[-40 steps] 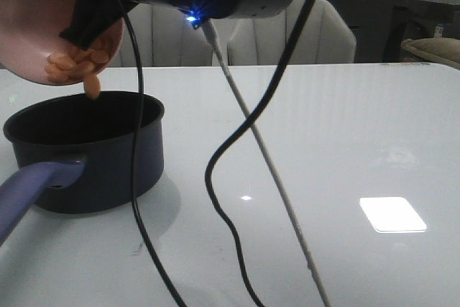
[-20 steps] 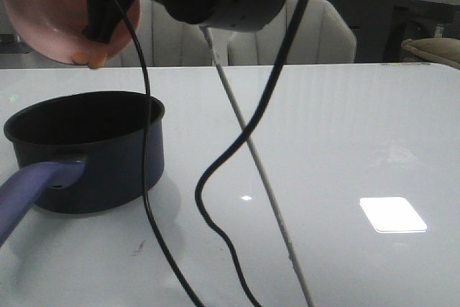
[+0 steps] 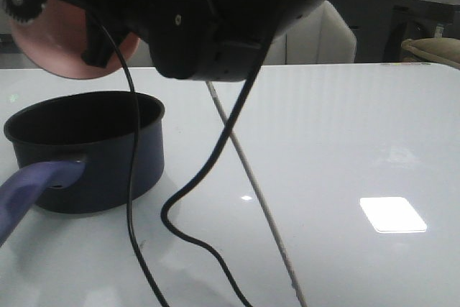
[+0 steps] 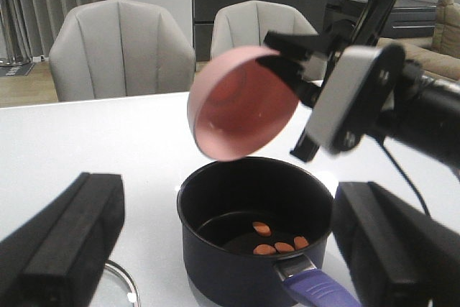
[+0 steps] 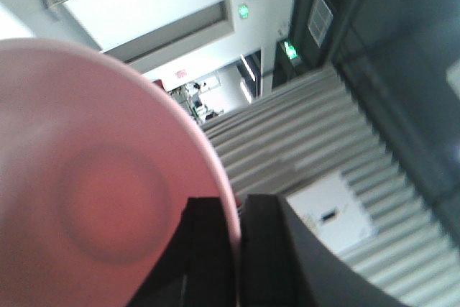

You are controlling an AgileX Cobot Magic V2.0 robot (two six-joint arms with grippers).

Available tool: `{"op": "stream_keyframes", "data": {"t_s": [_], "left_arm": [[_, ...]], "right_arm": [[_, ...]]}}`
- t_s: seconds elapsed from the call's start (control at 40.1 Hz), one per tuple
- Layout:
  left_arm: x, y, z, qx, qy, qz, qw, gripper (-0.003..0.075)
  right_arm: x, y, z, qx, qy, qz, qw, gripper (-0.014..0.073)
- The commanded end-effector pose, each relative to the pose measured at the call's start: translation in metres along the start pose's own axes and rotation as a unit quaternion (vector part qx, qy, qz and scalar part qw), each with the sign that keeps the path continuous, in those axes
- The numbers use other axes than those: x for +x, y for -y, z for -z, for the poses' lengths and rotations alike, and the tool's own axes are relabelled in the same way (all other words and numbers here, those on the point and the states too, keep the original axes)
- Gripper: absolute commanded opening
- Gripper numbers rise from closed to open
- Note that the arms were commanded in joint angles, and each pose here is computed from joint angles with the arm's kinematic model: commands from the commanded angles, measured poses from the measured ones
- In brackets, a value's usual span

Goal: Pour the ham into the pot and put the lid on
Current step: 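Tilt the pink bowl with the right gripper to pour carrots into saucepan, then carry the empty pink bowl back and lower it onto the table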

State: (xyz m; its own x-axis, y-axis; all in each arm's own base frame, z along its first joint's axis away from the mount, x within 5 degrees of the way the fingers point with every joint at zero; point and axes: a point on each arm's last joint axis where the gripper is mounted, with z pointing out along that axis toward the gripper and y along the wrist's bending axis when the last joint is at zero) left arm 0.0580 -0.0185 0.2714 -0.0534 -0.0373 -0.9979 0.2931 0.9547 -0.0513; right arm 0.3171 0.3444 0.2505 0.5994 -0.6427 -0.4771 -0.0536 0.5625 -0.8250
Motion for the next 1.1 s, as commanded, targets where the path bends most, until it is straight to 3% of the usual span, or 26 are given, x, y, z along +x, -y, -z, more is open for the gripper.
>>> {"op": "stream_keyframes", "data": {"t_s": [0.0, 0.125, 0.299, 0.524, 0.798, 0.948, 1.073], "left_arm": [[-0.015, 0.001, 0.000, 0.004, 0.041, 0.001, 0.999, 0.0625], [-0.015, 0.001, 0.000, 0.004, 0.041, 0.001, 0.999, 0.0625], [-0.015, 0.001, 0.000, 0.004, 0.041, 0.001, 0.999, 0.0625], [-0.015, 0.001, 0.000, 0.004, 0.041, 0.001, 0.999, 0.0625], [-0.015, 0.001, 0.000, 0.004, 0.041, 0.001, 0.999, 0.0625], [-0.015, 0.001, 0.000, 0.004, 0.041, 0.001, 0.999, 0.0625], [-0.015, 0.001, 0.000, 0.004, 0.041, 0.001, 0.999, 0.0625]], "right_arm": [[-0.026, 0.067, -0.006, 0.098, 0.016, -0.085, 0.991, 0.0138], [-0.034, 0.090, -0.006, 0.065, -0.008, -0.153, 0.986, 0.0138], [-0.048, 0.112, 0.001, -0.025, -0.033, -0.213, 0.976, 0.0138], [-0.061, 0.134, 0.016, -0.124, -0.053, -0.282, 0.950, 0.0138], [-0.055, 0.155, 0.035, -0.259, -0.084, -0.358, 0.893, 0.0138], [-0.032, 0.178, 0.040, -0.271, -0.114, -0.398, 0.869, 0.0138], [0.002, 0.200, 0.045, -0.261, -0.169, -0.454, 0.835, 0.0138]]}}
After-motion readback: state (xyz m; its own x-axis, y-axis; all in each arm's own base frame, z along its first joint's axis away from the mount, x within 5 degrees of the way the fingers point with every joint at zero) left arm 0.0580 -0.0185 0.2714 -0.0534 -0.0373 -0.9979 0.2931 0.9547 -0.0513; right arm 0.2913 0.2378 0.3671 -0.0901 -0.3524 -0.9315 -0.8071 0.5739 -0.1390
